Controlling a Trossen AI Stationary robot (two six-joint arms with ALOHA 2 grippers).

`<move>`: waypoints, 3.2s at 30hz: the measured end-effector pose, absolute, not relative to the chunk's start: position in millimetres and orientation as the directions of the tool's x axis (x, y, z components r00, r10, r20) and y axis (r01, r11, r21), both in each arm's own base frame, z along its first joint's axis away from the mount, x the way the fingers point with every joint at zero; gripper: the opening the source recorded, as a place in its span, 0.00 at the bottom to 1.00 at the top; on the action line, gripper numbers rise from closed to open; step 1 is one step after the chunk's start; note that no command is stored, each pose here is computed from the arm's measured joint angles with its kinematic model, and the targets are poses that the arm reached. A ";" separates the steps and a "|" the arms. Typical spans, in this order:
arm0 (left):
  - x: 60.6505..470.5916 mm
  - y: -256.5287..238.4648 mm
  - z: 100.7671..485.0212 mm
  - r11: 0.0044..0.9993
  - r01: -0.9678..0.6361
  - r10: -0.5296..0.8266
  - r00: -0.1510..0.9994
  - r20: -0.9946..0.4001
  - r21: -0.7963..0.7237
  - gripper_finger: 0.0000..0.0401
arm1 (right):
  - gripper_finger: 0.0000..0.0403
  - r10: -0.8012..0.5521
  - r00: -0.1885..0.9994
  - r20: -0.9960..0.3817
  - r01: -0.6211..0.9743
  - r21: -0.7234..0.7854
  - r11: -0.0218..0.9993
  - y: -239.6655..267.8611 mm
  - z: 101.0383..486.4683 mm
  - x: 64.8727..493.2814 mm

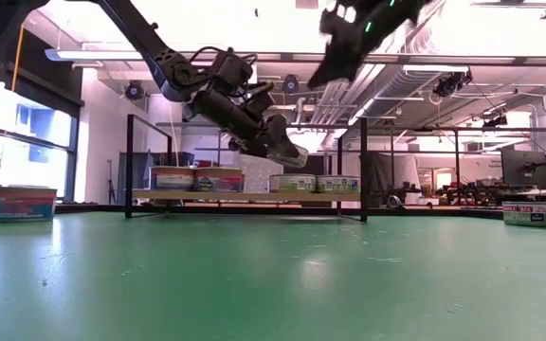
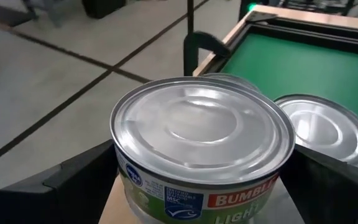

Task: Stack canned seafood by type on shelf
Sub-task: Stack the green tuna can on top of the other green tuna can on the shelf

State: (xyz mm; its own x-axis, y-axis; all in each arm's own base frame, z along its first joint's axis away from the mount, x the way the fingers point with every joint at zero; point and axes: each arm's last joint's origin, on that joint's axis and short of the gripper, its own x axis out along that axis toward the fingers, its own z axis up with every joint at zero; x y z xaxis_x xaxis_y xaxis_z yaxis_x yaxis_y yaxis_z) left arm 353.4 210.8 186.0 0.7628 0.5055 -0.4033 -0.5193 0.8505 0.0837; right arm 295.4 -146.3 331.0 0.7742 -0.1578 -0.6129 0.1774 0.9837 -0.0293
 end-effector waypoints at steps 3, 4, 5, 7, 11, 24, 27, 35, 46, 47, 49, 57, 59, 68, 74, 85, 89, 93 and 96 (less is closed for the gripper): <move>351.4 214.5 186.3 0.867 -0.492 0.481 0.779 -0.402 0.085 1.00 | 0.00 -0.105 0.794 -0.599 0.142 0.016 0.990 -200.5 325.2 301.5; 350.6 216.5 186.9 0.873 -0.481 0.468 0.785 -0.405 0.077 1.00 | 0.00 -0.098 0.794 -0.600 0.139 0.022 0.990 -215.2 322.1 305.5; 350.1 218.5 187.9 0.881 -0.468 0.452 0.794 -0.406 0.067 1.00 | 0.00 -0.096 0.790 -0.605 0.137 0.022 0.990 -228.0 318.5 309.7; 350.2 223.4 192.9 0.895 -0.442 0.429 0.809 -0.401 0.065 1.00 | 0.00 -0.081 0.774 -0.629 0.126 0.027 0.992 -251.5 308.5 318.7; 347.8 233.9 200.7 0.892 -0.439 0.442 0.799 -0.408 0.107 1.00 | 0.00 0.007 0.750 -0.662 0.058 0.076 0.995 -280.0 289.6 337.4; 342.1 248.5 184.3 0.909 -0.407 0.403 0.798 -0.449 0.092 1.00 | 0.00 0.076 0.685 -0.725 0.054 0.155 0.986 -303.3 242.9 363.5; 345.9 245.5 176.8 0.913 -0.396 0.395 0.791 -0.467 0.100 1.00 | 0.00 0.087 0.666 -0.741 0.061 0.170 0.984 -302.5 238.3 363.0; 348.1 243.7 175.1 0.913 -0.395 0.394 0.792 -0.466 0.101 1.00 | 0.00 0.101 0.646 -0.756 0.070 0.191 0.979 -301.0 236.6 360.8; 347.1 243.2 172.8 0.913 -0.398 0.391 0.780 -0.488 0.094 1.00 | 0.00 0.116 0.629 -0.768 0.087 0.218 0.972 -302.5 225.5 362.9; 346.8 243.0 172.0 0.913 -0.397 0.388 0.777 -0.495 0.093 1.00 | 0.00 0.118 0.626 -0.771 0.087 0.220 0.972 -302.9 223.4 363.3; 346.5 242.8 171.4 0.913 -0.397 0.387 0.775 -0.501 0.091 1.00 | 0.00 0.119 0.624 -0.772 0.088 0.221 0.971 -303.2 222.3 363.4; 346.4 242.7 171.3 0.914 -0.396 0.385 0.774 -0.503 0.091 1.00 | 0.00 0.113 0.617 -0.779 0.097 0.218 0.971 -303.7 220.4 363.5; 346.4 242.6 171.4 0.915 -0.392 0.385 0.774 -0.503 0.097 1.00 | 0.00 0.115 0.617 -0.778 0.097 0.221 0.971 -303.9 219.8 363.6; 346.2 242.6 171.4 0.915 -0.392 0.385 0.772 -0.506 0.098 1.00 | 0.00 0.113 0.612 -0.783 0.099 0.217 0.971 -303.9 219.2 363.3; 345.4 242.2 171.5 0.914 -0.392 0.388 0.761 -0.520 0.108 1.00 | 0.00 0.113 0.609 -0.785 0.097 0.215 0.972 -303.8 218.9 363.1; 341.2 238.0 180.0 0.903 -0.409 0.411 0.727 -0.550 0.133 1.00 | 0.00 0.111 0.607 -0.787 0.092 0.208 0.974 -303.9 218.4 362.9; 337.1 235.5 191.6 0.899 -0.416 0.419 0.723 -0.549 0.138 1.00 | 0.00 0.112 0.605 -0.788 0.092 0.209 0.974 -303.8 218.3 362.8; 334.0 233.5 199.2 0.897 -0.419 0.422 0.721 -0.549 0.139 1.00 | 0.00 0.112 0.605 -0.789 0.092 0.209 0.974 -303.7 218.3 362.7; 331.4 231.7 201.3 0.898 -0.419 0.418 0.710 -0.568 0.137 1.00 | 0.00 0.113 0.604 -0.789 0.092 0.210 0.973 -303.7 218.2 362.7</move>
State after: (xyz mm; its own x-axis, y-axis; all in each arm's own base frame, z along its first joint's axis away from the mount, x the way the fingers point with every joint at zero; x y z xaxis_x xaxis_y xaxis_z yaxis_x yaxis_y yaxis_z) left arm 331.4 231.7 201.3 0.7096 0.4176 -0.5676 -0.4189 0.8977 0.1369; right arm 362.7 -303.7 218.2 0.6043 0.1126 -0.7888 0.0923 0.9734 0.2096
